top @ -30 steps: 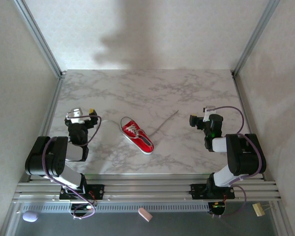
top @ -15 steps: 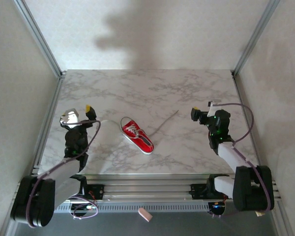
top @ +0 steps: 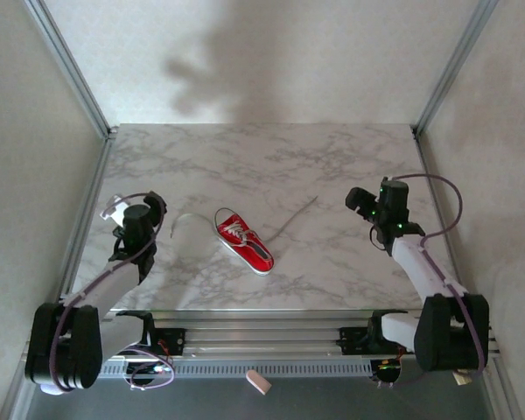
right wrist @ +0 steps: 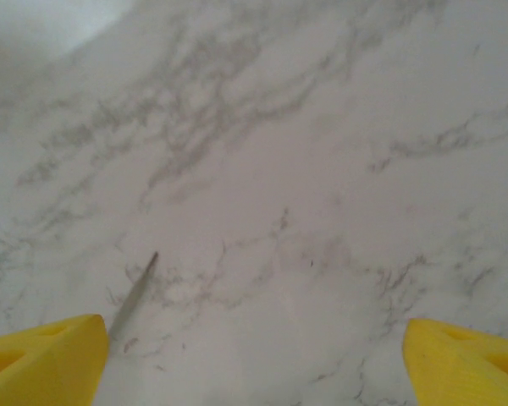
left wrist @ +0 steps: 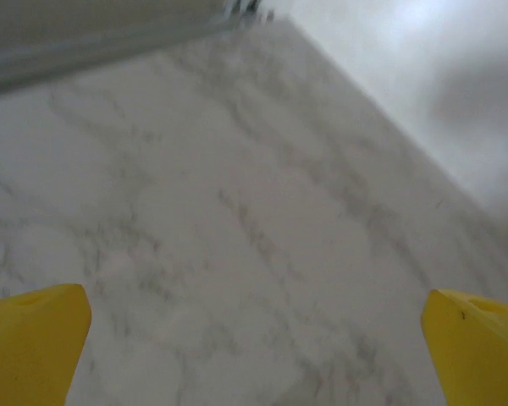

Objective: Tie the shoes

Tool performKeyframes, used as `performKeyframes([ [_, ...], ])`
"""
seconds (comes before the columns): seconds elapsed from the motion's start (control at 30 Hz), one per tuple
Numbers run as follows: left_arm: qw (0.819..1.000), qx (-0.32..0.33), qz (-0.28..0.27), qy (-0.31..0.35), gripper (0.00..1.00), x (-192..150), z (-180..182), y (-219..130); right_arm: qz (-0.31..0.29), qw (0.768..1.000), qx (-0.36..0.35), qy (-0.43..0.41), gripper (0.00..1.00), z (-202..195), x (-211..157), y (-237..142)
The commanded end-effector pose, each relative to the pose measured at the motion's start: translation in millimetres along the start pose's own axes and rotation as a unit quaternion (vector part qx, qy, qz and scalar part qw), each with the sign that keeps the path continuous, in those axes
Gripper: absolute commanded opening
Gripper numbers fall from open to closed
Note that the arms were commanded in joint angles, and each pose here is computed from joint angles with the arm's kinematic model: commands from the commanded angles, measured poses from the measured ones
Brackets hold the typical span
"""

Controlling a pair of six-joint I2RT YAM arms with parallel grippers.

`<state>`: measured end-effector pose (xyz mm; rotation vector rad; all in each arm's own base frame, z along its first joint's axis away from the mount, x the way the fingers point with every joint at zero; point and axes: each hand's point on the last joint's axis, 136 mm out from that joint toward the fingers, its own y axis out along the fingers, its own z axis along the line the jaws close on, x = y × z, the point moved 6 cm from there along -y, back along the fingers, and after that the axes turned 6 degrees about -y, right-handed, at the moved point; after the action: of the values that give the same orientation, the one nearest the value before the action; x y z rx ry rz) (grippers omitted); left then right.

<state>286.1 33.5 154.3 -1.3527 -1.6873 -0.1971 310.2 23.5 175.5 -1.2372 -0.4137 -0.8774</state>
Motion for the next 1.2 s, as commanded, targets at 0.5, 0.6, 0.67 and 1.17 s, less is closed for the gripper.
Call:
performKeyframes([
  [0.5, 0.982, -0.030, 0.171, 0.078, 1.00, -38, -43, 2, 0.200, 0.959, -0.131, -0.154, 0.64, 118, -31, 88],
  [0.6, 0.981, -0.030, 0.175, 0.079, 1.00, -39, -42, 0, 0.215, 0.958, -0.131, -0.141, 0.59, 126, -34, 102],
  [0.67, 0.978, -0.041, 0.188, 0.083, 1.00, -43, -46, 0, 0.227, 0.956, -0.129, -0.134, 0.57, 129, -37, 111],
  [1.17, 0.971, -0.025, 0.208, 0.112, 1.00, -60, -43, -8, 0.284, 0.942, -0.117, -0.133, 0.46, 144, -57, 149],
])
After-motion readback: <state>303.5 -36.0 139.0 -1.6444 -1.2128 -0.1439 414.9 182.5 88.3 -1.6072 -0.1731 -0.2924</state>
